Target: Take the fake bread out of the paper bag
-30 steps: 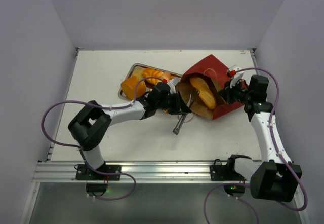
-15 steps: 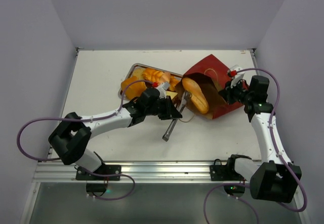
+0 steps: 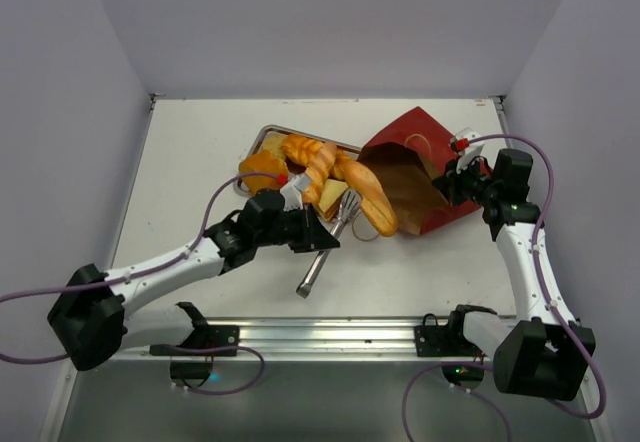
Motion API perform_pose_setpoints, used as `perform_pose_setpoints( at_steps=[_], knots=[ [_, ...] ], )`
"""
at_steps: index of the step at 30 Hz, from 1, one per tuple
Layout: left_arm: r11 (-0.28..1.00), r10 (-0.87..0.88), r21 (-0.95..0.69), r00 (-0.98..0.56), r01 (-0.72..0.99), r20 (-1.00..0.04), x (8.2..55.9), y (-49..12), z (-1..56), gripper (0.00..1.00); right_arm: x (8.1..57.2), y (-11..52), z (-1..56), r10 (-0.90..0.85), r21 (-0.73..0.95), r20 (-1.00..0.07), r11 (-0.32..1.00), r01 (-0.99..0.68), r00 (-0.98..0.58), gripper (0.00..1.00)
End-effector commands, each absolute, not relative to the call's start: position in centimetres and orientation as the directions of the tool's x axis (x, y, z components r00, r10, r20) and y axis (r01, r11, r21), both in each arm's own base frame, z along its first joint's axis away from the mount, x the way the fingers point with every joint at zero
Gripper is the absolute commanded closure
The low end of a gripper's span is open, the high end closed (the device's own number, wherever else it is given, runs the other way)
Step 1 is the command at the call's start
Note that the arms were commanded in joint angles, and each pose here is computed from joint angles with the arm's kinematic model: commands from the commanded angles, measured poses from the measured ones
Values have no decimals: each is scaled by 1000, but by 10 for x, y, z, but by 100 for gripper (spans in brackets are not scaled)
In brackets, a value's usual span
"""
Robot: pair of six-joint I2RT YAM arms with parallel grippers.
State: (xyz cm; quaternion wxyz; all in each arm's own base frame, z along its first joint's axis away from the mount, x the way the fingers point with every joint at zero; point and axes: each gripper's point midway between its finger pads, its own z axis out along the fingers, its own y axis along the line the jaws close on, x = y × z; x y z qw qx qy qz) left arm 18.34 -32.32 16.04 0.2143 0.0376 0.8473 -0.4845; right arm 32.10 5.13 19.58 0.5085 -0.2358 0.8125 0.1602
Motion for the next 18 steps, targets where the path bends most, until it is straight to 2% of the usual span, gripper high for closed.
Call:
perform_pose_setpoints(
  at_steps=[1, 5, 12, 18],
  knots=[
    [505, -211, -797, -849, 330, -485, 194, -307, 196, 100, 324, 49, 206, -214, -4, -920, 844, -537, -329, 100],
    [581, -317, -777, -812, 243, -491, 221, -267, 206, 100, 323, 50, 207, -213, -4, -921, 842, -540, -326, 100],
    [609, -442, -784, -769, 121, -462, 254, -243, 213, 100, 322, 51, 207, -215, -6, -922, 839, -544, -322, 100],
    [637, -396, -748, -754, 185, -524, 267, -242, 237, 100, 321, 52, 208, -214, -4, -923, 836, -549, -319, 100]
  ],
)
